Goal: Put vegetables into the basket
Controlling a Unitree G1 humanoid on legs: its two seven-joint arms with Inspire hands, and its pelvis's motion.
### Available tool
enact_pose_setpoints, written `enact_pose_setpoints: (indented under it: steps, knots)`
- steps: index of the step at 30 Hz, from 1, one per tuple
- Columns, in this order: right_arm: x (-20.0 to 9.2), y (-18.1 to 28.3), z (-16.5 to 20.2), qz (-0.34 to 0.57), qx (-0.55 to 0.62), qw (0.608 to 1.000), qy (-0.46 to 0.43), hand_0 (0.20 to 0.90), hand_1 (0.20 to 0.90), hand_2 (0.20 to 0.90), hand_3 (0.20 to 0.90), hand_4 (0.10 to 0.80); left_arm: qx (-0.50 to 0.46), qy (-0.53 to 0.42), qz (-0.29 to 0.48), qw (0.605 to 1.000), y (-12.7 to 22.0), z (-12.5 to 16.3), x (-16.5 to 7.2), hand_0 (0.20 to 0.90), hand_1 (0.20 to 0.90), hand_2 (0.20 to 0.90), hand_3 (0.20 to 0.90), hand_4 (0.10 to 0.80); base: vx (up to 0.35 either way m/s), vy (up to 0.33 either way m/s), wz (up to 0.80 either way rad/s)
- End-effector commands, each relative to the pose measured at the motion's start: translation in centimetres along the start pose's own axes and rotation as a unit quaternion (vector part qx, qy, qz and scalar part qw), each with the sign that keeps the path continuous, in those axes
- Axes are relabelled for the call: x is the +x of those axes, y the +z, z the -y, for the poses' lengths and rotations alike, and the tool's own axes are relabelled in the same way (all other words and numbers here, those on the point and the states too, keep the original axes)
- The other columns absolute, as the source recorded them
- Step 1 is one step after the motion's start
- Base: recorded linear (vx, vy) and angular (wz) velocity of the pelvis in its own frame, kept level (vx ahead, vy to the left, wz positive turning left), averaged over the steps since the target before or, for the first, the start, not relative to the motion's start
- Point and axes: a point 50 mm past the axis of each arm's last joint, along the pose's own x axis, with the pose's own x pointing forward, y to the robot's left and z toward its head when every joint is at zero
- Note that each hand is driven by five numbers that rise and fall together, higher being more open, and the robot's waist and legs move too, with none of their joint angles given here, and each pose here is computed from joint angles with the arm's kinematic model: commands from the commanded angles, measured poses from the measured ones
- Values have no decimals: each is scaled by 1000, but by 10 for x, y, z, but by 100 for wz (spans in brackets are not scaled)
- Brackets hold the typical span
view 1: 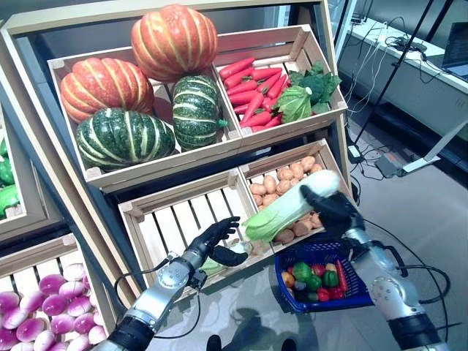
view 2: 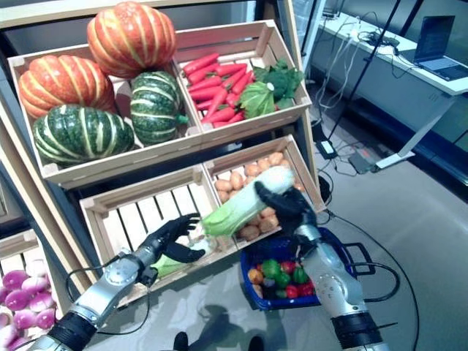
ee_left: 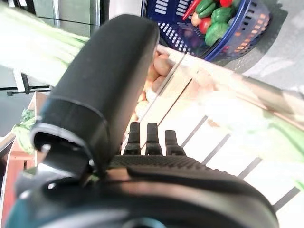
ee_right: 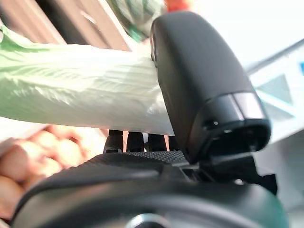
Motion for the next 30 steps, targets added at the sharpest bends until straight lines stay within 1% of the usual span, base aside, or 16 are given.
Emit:
enact_pose_setpoints:
  steps: [1,2,3,4,6,10,12,15,17,21,24,26,29,30]
  knots:
    - [-2,90,-6,247,81,966,-5,300,300,300,300,400,-7,30,131,991,52,-27,3,900,900,900,900,800,-24,-2,-7]
    - [-3,91,-5,249,83,965,-8,300,300,300,300,400,-8,31,131,991,52,-27,3,900,900,900,900,800,-20,-3,-4]
    - [-6,99,8,280,92,955,-47,300,300,300,300,400,-13,32,131,991,52,-28,3,900,900,900,900,800,0,0,0]
    - [-7,101,11,286,94,952,-57,300,300,300,300,400,-13,32,131,991,52,-28,2,900,900,900,900,800,0,0,0]
    - [-14,115,31,325,111,933,-111,300,300,300,300,400,-13,33,133,990,52,-30,1,900,900,900,900,800,9,-10,-9]
    - [-24,122,60,357,133,906,-185,300,300,300,300,400,-11,31,132,991,53,-32,1,900,900,900,900,800,-2,-17,-8]
    - [-27,121,68,362,139,898,-208,300,300,300,300,400,-11,30,132,991,54,-31,1,900,900,900,900,800,3,-11,-2]
    - [-35,114,91,367,145,882,-259,300,300,300,300,400,-7,29,132,991,55,-31,1,900,900,900,900,800,15,-30,-7]
    - [-38,110,99,361,123,881,-281,300,300,300,300,400,2,21,132,991,57,-30,2,900,900,900,900,800,22,-35,-1]
    - [-45,97,118,348,127,870,-324,300,300,300,300,400,2,12,137,990,60,-27,3,900,900,900,900,800,-2,-35,1]
    - [-47,92,126,342,132,867,-338,300,300,300,300,400,2,6,142,990,63,-27,3,900,900,900,900,800,-22,-52,4]
    - [-43,87,127,336,142,868,-336,300,300,300,300,400,8,4,155,988,71,-27,3,900,900,900,900,800,-93,-82,4]
    - [-35,86,123,343,157,870,-318,300,300,300,300,400,20,7,187,982,86,-29,5,900,900,900,900,800,-188,-74,2]
    - [-28,87,116,351,166,875,-289,300,300,300,300,400,25,7,208,978,97,-31,5,900,900,900,900,800,-176,-77,1]
